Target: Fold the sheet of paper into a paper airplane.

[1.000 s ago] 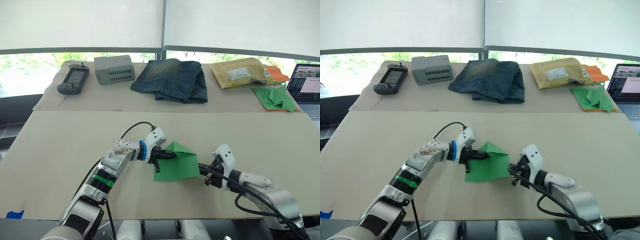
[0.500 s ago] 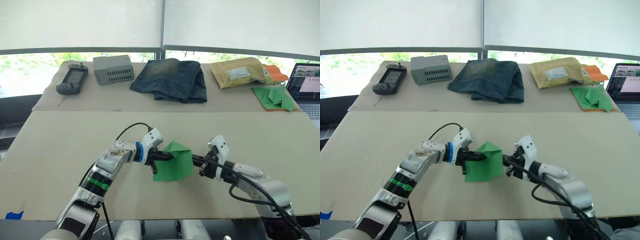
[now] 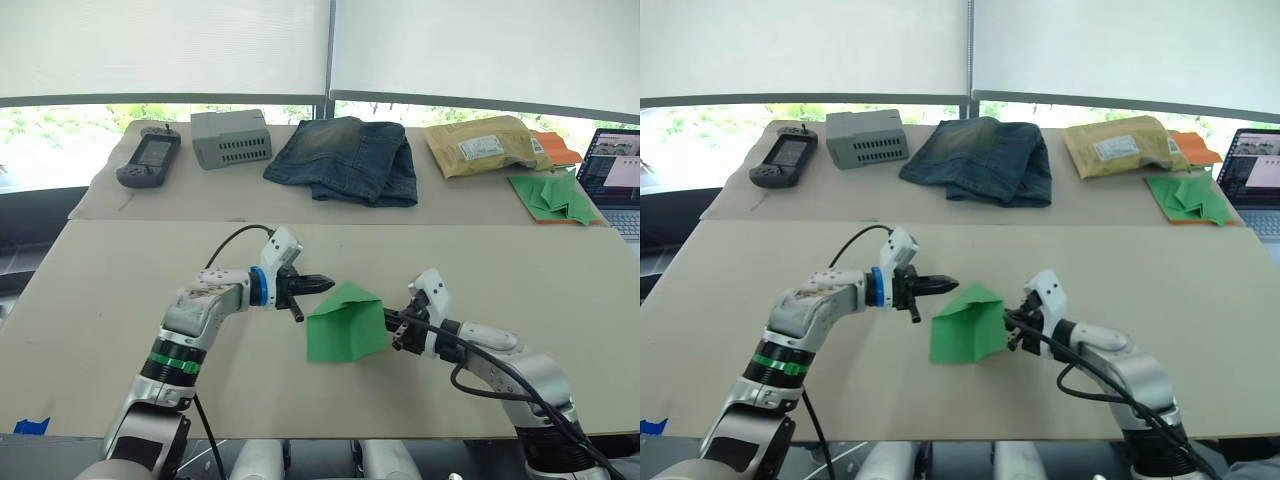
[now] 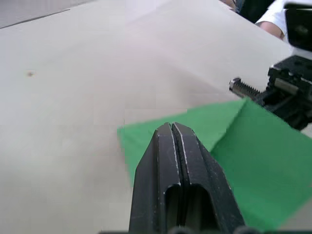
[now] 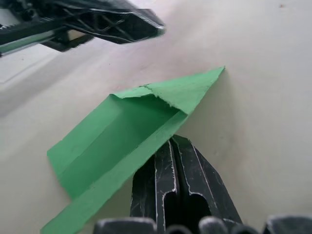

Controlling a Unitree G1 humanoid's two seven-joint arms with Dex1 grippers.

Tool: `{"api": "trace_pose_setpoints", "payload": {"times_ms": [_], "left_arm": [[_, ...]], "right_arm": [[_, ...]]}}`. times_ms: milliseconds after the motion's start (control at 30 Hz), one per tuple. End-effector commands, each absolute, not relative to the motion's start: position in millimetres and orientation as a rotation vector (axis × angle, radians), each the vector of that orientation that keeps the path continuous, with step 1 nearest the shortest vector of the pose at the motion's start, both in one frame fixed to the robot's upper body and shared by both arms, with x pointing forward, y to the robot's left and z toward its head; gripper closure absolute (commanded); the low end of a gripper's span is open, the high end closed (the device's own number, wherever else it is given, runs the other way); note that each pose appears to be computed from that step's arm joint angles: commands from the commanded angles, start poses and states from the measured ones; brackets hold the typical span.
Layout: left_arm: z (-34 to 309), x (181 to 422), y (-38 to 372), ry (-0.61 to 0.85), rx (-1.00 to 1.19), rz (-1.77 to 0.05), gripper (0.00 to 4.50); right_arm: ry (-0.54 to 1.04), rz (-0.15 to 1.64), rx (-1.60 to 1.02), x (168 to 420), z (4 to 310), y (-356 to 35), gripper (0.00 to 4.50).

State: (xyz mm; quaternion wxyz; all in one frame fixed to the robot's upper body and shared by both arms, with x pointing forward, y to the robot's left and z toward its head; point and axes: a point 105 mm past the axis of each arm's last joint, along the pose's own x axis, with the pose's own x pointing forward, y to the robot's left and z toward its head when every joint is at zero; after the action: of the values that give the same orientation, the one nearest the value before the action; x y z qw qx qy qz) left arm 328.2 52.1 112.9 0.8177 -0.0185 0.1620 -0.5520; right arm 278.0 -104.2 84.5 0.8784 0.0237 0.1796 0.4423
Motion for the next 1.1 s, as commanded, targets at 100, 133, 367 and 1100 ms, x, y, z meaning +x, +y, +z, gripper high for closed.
{"api": "trace_pose_setpoints", "payload": {"times_ms": [100,133,367,1100], "left_arm": [[104,323,30,0.347,0.066,-1.245,4.47],[100,324,29,0.361,0.081,-1.242,4.47],[91,324,41,0.39,0.09,-1.218,4.47],[80,311,70,0.452,0.108,-1.127,4.47]], "right_arm": [[0.319,0.923,0.028,279,96,-104,4.5],[0.316,0.923,0.032,278,97,-104,4.5],[0.296,0.904,0.031,280,103,-107,4.5],[0.326,0.99,0.058,281,85,-57,4.5]]}}
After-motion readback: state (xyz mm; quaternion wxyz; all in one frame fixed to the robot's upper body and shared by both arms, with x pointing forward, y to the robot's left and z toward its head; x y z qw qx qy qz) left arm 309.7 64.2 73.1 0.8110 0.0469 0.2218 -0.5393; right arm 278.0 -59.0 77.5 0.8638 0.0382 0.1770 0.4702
